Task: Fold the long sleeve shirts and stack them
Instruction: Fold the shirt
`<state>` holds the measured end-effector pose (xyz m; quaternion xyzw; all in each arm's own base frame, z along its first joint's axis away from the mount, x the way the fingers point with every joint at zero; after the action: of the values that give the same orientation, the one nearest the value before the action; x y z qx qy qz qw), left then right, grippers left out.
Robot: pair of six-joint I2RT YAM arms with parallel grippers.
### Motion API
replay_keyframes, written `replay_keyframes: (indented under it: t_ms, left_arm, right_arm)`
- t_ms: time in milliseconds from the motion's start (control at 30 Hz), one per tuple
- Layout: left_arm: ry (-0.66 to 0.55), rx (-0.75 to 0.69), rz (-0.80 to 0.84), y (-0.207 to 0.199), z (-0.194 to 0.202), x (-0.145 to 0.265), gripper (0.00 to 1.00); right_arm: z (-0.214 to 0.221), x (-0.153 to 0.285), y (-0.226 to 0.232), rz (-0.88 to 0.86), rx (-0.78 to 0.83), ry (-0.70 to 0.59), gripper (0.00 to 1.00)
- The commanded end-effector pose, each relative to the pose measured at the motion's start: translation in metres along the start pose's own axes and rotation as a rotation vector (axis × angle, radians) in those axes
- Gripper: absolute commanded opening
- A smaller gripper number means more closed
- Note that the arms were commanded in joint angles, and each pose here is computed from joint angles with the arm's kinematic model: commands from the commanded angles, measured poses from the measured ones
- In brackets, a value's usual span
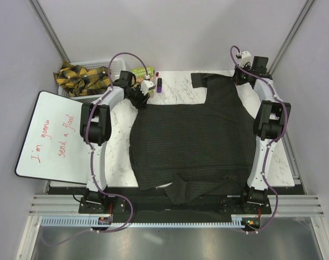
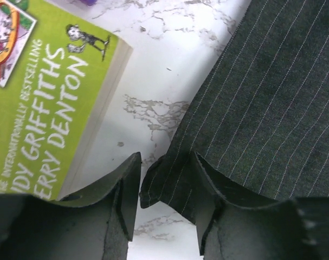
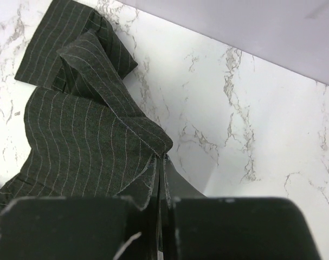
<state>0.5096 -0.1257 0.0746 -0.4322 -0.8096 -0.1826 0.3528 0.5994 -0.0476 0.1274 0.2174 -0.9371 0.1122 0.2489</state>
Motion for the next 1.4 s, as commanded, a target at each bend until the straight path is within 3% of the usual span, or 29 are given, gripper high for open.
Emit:
replay_keyframes:
  t_ms: [0, 133, 333, 433, 567, 800, 1033, 1267, 1367]
  left_arm:
    - [-0.001, -0.093, -0.015, 0.004, -0.011, -0.003, 0.45]
    - [0.006, -0.100, -0.022, 0.004, -0.012, 0.004, 0.24]
    - [-0.040, -0.078, -0.057, 0.008, -0.031, 0.027, 0.08]
    - [-0.053, -0.080, -0.070, 0.009, -0.037, 0.032, 0.05]
    - [-0.064, -0.080, -0.076, 0.009, -0.043, 0.037, 0.03]
    - [-0.042, -0.074, -0.098, 0.014, -0.038, 0.033, 0.21]
    - [-0.030, -0.077, -0.087, 0.016, -0.033, 0.025, 0.21]
    - [-0.039, -0.089, -0.080, 0.012, -0.039, 0.033, 0.04]
    - [-0.034, -0.086, -0.089, 0.014, -0.039, 0.033, 0.15]
  right_arm:
    - [-0.058, 0.028, -0.003, 0.019, 0.050, -0.131, 0.00]
    - [-0.066, 0.034, -0.007, 0.037, 0.052, -0.148, 0.00]
    - [-0.087, 0.051, -0.017, 0.071, 0.032, -0.218, 0.00]
    - [-0.093, 0.056, -0.018, 0.068, 0.024, -0.237, 0.00]
    - [-0.097, 0.061, -0.016, 0.060, 0.021, -0.247, 0.00]
    - [-0.098, 0.062, -0.014, 0.043, 0.020, -0.256, 0.00]
    - [-0.097, 0.058, -0.013, 0.022, 0.003, -0.261, 0.00]
    - [-0.109, 0.066, -0.012, 0.023, 0.010, -0.286, 0.00]
    - [-0.112, 0.069, -0.011, 0.019, 0.010, -0.293, 0.00]
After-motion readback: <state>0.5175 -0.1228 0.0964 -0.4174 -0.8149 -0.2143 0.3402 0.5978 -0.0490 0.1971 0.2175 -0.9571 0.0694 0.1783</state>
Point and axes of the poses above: each gripper's point midway between its finger pads, its own x axis back along the fingers, its own y axis along the line the jaws close on, z = x × y, the point moved 5 cm from there along x, back along the fingers, and after that the axes turned 7 degrees about x, right-handed, at the moved point
